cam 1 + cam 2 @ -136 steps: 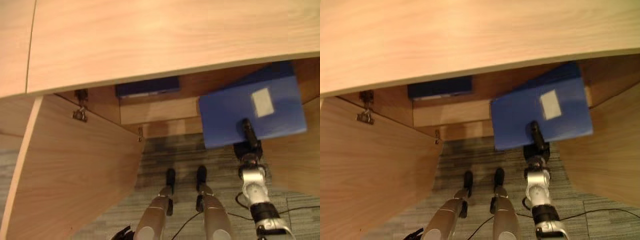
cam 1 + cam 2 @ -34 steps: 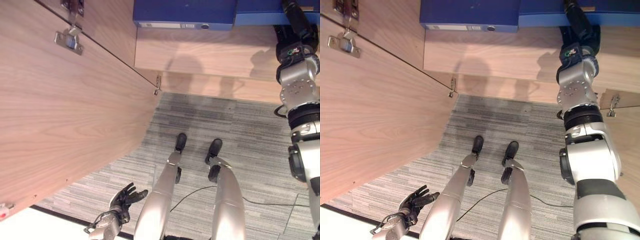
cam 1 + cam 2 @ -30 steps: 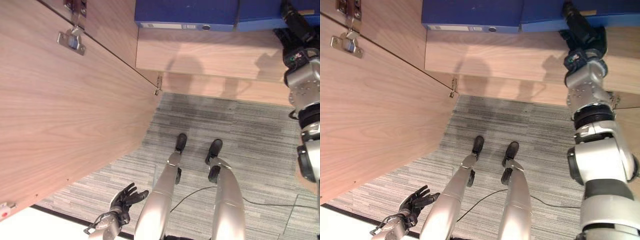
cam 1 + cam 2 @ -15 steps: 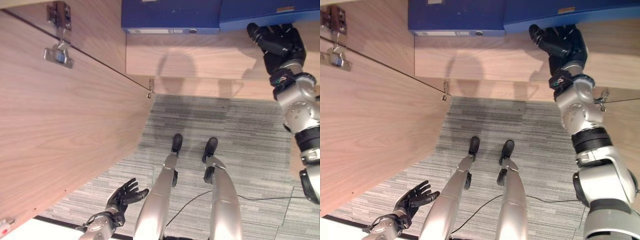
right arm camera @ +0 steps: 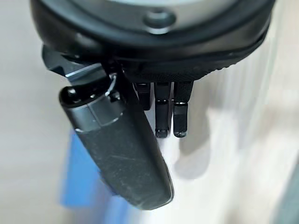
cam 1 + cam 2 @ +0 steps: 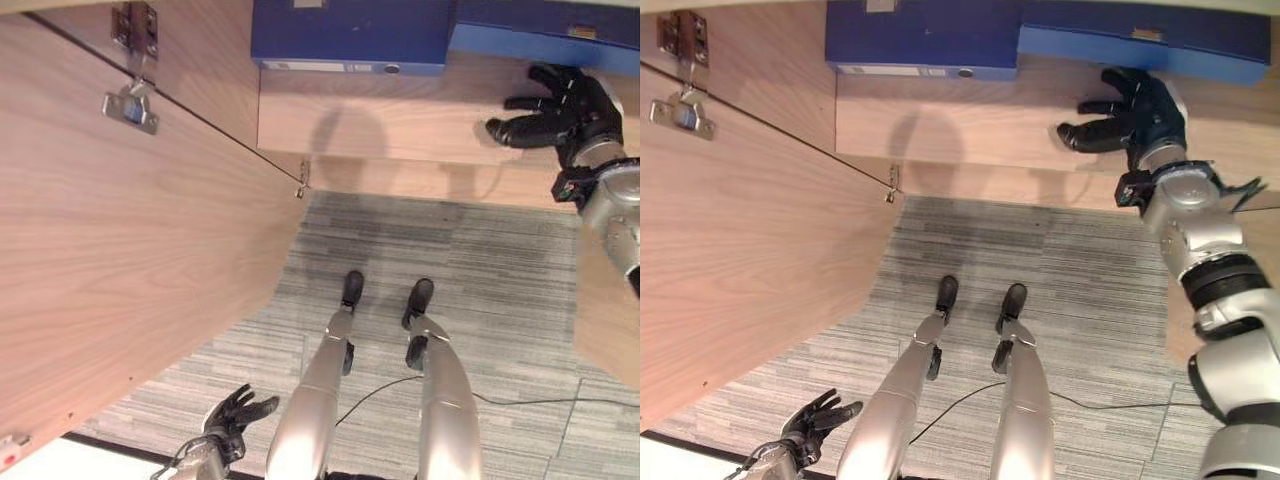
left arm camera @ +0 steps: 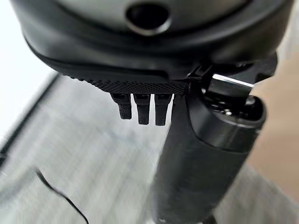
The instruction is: Put the empty folder in the office cabinet
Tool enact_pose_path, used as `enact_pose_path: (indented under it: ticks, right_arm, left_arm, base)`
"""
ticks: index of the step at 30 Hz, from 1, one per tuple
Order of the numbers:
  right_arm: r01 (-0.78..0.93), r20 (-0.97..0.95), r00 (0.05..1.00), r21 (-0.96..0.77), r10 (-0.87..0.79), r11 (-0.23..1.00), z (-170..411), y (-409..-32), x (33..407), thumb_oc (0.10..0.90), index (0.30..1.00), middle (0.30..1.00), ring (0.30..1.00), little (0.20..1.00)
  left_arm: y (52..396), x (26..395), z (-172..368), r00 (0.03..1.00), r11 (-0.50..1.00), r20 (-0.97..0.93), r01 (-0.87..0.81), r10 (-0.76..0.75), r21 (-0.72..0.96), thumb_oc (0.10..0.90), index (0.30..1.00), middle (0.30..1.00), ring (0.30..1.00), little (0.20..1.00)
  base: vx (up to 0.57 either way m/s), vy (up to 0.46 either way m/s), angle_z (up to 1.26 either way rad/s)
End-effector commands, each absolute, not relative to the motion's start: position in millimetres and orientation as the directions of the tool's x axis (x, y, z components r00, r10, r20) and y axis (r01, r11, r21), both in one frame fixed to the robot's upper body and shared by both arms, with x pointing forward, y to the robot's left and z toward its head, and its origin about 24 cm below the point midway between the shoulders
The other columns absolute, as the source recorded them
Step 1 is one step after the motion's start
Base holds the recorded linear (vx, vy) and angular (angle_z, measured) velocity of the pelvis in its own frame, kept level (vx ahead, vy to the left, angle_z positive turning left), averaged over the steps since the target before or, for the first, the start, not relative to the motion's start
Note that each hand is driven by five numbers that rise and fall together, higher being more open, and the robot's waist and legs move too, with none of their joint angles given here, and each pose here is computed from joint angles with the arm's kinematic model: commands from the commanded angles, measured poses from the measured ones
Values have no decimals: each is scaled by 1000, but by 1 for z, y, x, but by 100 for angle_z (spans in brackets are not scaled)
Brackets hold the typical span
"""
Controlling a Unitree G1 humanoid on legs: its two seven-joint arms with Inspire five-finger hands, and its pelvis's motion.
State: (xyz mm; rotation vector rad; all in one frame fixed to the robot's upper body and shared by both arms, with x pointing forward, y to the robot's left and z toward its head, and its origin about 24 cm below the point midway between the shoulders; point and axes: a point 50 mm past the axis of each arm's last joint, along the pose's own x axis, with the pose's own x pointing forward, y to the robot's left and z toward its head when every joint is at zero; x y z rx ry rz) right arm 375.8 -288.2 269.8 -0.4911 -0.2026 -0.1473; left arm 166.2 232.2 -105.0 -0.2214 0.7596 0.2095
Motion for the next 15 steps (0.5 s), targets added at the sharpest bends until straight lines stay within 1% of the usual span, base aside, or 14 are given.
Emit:
enact_pose_path:
  ticks: [1,4,5,6,7,8,9,10,11,12,13,14,15]
  right_arm:
    - [216,127,974,-759,-187,614,274,-320,368,800,900,900,900,900]
    - [177,67,966,-873,-248,454,276,-332,367,800,900,900,900,900]
    - [177,67,967,-874,-247,454,276,-332,367,800,900,900,900,900]
    - [160,60,957,-924,-283,348,280,-337,367,800,900,900,900,900]
    - [132,48,955,-953,-293,274,281,-338,367,800,900,900,900,900]
    - [112,57,959,-976,-278,184,288,-327,372,800,900,900,900,900]
    - [112,58,959,-977,-279,183,289,-327,372,800,900,900,900,900]
    - [54,16,961,-990,-276,132,283,-328,371,800,900,900,900,900]
    - [54,16,961,-990,-276,132,283,-328,371,800,900,900,900,900]
    - [-32,-37,961,-999,-274,25,280,-324,372,800,900,900,900,900]
    - [-90,-76,958,-995,-276,-40,273,-322,373,800,900,900,900,900]
    - [-212,-162,953,-960,-256,-183,256,-310,375,800,900,900,900,900]
    - [-213,-162,953,-960,-257,-183,256,-310,375,800,900,900,900,900]
  left_arm:
    - [264,109,-94,678,968,-725,-243,122,-65,800,900,900,900,900]
    - [270,110,-71,723,987,-688,-145,60,-67,800,900,900,900,900]
    - [270,109,-71,723,987,-688,-146,60,-68,800,900,900,900,900]
    - [272,110,-63,729,993,-683,-105,37,-58,800,900,900,900,900]
    - [273,112,-57,741,995,-671,-83,25,-55,800,900,900,900,900]
    - [272,109,-82,674,992,-734,-128,78,-12,800,900,900,900,900]
    - [272,109,-83,675,992,-734,-128,77,-13,800,900,900,900,900]
    - [272,111,-84,671,994,-738,-111,72,-4,800,900,900,900,900]
    - [272,111,-84,671,994,-738,-111,72,-4,800,900,900,900,900]
    - [279,111,-82,676,994,-732,-112,83,9,800,900,900,900,900]
    - [280,111,-82,677,993,-731,-114,84,8,800,900,900,900,900]
    - [280,109,-82,674,993,-734,-118,83,4,800,900,900,900,900]
    - [280,109,-82,674,993,-734,-118,83,4,800,900,900,900,900]
  base:
    - [-18,24,5]
    - [-11,15,4]
    - [-14,22,-4]
    - [-14,20,-6]
    - [-27,12,-8]
    - [-19,0,-8]
    - [-21,-10,-13]
    - [-9,-2,-15]
    - [-22,3,-4]
    - [-18,7,8]
    - [-23,15,14]
    - [-10,9,7]
    - [0,0,0]
